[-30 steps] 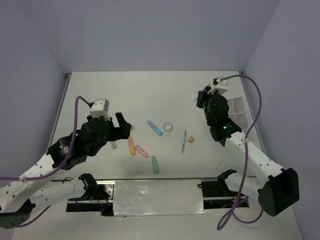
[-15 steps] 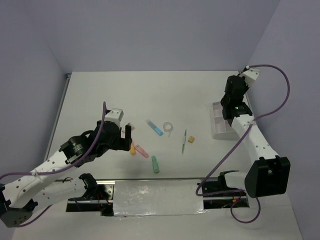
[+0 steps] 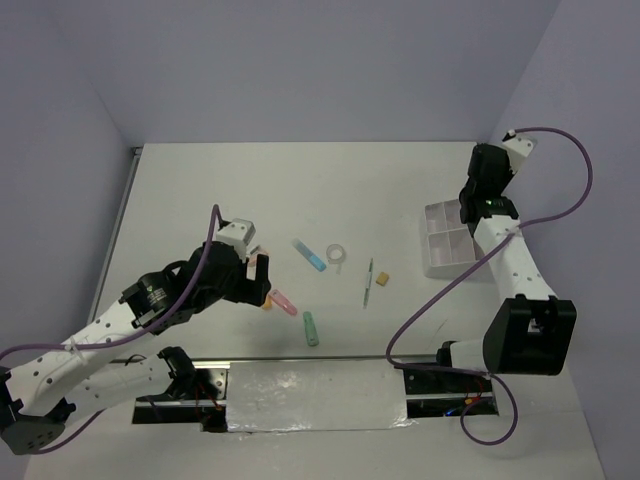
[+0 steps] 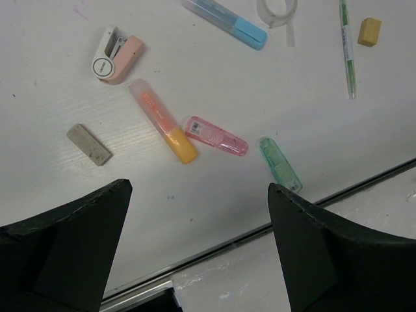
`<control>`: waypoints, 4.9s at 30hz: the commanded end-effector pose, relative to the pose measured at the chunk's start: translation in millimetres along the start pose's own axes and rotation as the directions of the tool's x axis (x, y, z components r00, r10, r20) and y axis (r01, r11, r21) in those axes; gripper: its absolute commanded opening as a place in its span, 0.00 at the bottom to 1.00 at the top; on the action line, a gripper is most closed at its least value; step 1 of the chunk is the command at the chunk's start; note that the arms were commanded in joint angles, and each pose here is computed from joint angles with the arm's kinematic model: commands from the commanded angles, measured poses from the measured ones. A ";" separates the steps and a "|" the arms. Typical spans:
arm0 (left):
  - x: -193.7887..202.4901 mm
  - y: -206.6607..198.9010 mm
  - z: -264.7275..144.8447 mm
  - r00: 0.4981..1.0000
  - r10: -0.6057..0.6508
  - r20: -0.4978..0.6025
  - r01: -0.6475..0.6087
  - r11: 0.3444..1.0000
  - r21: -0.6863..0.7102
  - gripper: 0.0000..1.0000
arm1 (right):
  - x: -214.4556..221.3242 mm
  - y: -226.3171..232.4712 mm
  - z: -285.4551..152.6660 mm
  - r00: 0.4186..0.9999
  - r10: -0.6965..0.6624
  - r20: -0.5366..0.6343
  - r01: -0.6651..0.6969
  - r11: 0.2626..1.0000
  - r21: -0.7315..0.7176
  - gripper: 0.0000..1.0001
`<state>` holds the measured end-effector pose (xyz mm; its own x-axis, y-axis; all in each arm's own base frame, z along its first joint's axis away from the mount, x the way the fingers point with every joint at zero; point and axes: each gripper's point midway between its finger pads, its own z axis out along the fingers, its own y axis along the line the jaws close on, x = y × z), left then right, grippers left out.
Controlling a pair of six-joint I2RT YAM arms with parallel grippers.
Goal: Sort the stationery into containers
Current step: Place the pen in the storage box, then pick up the pen from the center of the board, then close the pen cap on the pen.
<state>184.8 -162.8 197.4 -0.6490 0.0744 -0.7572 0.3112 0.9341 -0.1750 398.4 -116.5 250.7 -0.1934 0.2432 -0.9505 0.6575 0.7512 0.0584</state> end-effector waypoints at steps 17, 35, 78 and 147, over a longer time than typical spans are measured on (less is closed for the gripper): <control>-1.8 -10.1 5.8 1.000 0.022 -0.002 -0.022 0.999 0.046 0.99 | 40.7 -18.3 29.8 0.999 -0.001 -0.047 0.005 0.998 0.068 0.16; 0.5 -4.1 11.8 1.000 0.022 -0.023 -0.022 1.000 -0.003 0.99 | -5.3 2.9 -9.9 0.992 0.124 0.014 -0.122 0.986 -0.110 0.66; -35.3 27.8 -6.4 0.999 -0.011 0.039 0.017 0.984 -0.180 0.99 | 293.8 119.5 -222.8 0.652 -0.515 -0.556 0.138 0.802 -0.581 0.49; 19.5 -130.5 239.7 0.934 0.033 -0.356 -0.056 0.997 -0.053 0.58 | 108.0 30.9 -268.6 0.901 -0.344 -0.266 0.058 0.702 -0.710 0.02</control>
<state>290.6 -369.8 58.2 -0.8496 0.2079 -0.4847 0.3001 0.9463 -0.1201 199.9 96.8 229.7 -0.6055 0.1278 -0.7855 -0.0546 0.9780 0.2012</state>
